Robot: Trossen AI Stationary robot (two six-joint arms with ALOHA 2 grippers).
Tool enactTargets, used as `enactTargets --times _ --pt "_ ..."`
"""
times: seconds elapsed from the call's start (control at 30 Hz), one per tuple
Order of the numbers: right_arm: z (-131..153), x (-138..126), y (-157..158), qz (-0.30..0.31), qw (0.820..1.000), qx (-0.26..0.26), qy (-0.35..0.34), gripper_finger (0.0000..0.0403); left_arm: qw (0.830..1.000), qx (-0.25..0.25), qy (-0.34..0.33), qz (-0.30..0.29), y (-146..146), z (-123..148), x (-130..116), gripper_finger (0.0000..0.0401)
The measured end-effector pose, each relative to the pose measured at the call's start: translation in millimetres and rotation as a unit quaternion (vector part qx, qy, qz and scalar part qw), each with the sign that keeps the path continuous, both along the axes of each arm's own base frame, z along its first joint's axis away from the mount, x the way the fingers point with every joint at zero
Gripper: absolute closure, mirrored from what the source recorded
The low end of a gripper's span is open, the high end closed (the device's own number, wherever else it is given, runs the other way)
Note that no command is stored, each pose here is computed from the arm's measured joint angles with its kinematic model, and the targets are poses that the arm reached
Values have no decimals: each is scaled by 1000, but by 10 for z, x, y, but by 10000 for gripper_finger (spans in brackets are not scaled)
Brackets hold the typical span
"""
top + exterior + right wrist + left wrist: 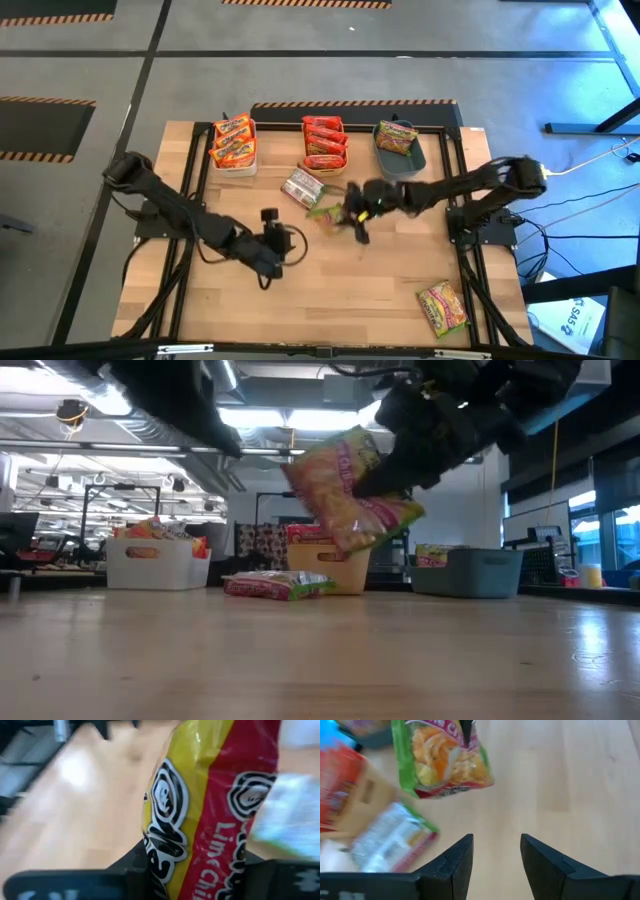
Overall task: Sort Maruchan noodles
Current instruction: Put the green noodle pack into the blue bin
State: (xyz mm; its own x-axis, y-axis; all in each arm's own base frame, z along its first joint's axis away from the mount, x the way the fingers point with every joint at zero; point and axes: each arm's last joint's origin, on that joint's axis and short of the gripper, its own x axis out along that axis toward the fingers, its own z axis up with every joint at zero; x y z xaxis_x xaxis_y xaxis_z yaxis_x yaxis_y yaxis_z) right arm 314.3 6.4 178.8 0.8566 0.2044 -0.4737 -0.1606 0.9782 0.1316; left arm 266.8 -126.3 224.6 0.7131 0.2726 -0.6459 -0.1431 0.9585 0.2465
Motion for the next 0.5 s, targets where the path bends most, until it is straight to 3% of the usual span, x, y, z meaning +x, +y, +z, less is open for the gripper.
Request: enactTargets --times 0.17,0.33,0.5 --pt "350 -305 -398 -64 991 -116 10 285 999 19 -28 7 207 238 -43 243" --pt "690 -713 -714 -166 962 -216 31 289 999 43 -15 0 360 272 -11 243" --pt "1022 -987 -1025 -240 934 -238 114 297 999 43 9 -11 475 232 40 243"
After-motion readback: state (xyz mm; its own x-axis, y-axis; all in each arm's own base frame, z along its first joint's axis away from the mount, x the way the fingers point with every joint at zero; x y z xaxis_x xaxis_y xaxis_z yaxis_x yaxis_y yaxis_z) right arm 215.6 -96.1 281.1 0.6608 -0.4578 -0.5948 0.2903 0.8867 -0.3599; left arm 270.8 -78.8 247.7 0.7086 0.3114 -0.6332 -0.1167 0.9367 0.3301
